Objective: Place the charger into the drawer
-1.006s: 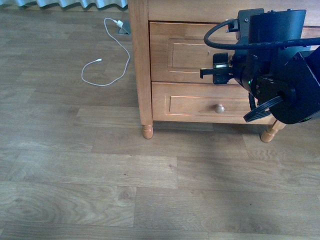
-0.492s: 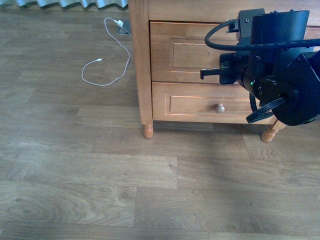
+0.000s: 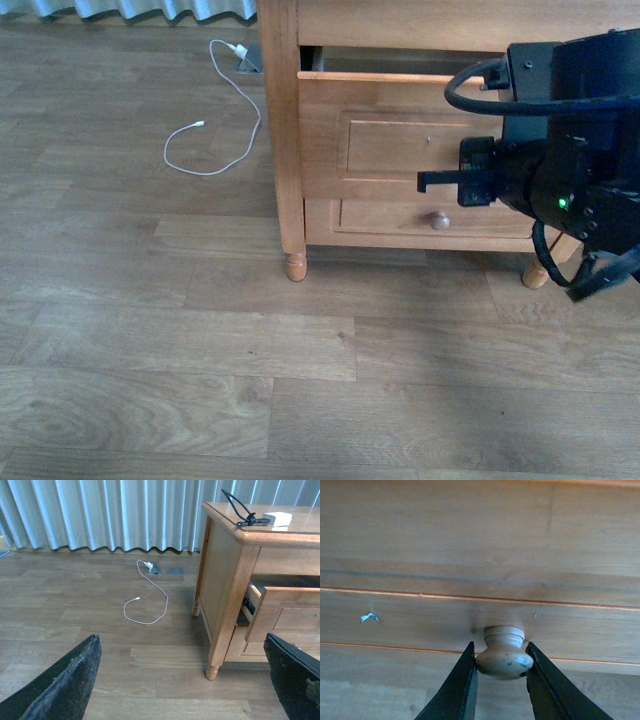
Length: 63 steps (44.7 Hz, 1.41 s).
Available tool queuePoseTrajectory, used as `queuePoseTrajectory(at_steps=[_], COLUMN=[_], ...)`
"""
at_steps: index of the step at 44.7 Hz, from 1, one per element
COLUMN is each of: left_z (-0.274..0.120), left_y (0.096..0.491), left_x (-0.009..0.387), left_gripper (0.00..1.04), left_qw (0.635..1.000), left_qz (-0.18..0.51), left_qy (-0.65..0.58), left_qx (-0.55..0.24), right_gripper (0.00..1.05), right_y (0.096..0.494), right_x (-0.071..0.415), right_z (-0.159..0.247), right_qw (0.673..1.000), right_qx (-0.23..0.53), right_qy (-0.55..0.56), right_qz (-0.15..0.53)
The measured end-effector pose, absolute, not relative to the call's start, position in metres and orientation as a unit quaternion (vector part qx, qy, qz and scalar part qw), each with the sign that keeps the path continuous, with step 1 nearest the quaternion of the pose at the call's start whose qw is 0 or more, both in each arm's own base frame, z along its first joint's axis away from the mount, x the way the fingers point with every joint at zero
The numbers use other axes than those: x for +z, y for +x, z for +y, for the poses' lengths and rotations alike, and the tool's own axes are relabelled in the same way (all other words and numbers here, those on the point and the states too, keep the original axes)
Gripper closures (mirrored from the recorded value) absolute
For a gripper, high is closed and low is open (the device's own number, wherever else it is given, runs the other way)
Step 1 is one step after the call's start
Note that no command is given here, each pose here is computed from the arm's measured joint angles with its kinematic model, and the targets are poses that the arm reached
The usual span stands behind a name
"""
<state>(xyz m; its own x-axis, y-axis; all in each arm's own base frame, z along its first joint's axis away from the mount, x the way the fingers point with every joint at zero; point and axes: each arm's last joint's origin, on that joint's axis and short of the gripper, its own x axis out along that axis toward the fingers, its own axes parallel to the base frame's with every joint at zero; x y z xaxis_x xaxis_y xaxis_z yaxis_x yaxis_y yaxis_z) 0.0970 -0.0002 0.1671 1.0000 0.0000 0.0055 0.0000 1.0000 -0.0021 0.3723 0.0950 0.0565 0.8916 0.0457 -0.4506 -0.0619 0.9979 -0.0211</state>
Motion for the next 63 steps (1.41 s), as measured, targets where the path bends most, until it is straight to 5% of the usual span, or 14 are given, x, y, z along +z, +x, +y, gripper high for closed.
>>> queuePoseTrajectory(at_steps=[37, 60, 63], left_z=[0.0, 0.0, 0.0], left_y=[0.097, 0.097, 0.097], left_x=[0.167, 0.167, 0.167], left_gripper=[0.06, 0.06, 0.06], left_qw=[1.0, 1.0, 1.0], left_qz=[-0.003, -0.003, -0.003], left_qy=[-0.001, -0.001, -0.001], left_qx=[0.0, 0.0, 0.0], right_gripper=[0.81, 0.08, 0.09], right_y=[0.236, 0.213, 0.203], right_x=[0.076, 0.138, 0.16], right_z=[0.082, 0.066, 0.054], right_qw=[0.94, 0.954, 0.959], right_qx=[0.104, 0.108, 0.107], right_qy=[-0.002, 0.052, 0.071], right_qz=[0.326, 0.274, 0.253])
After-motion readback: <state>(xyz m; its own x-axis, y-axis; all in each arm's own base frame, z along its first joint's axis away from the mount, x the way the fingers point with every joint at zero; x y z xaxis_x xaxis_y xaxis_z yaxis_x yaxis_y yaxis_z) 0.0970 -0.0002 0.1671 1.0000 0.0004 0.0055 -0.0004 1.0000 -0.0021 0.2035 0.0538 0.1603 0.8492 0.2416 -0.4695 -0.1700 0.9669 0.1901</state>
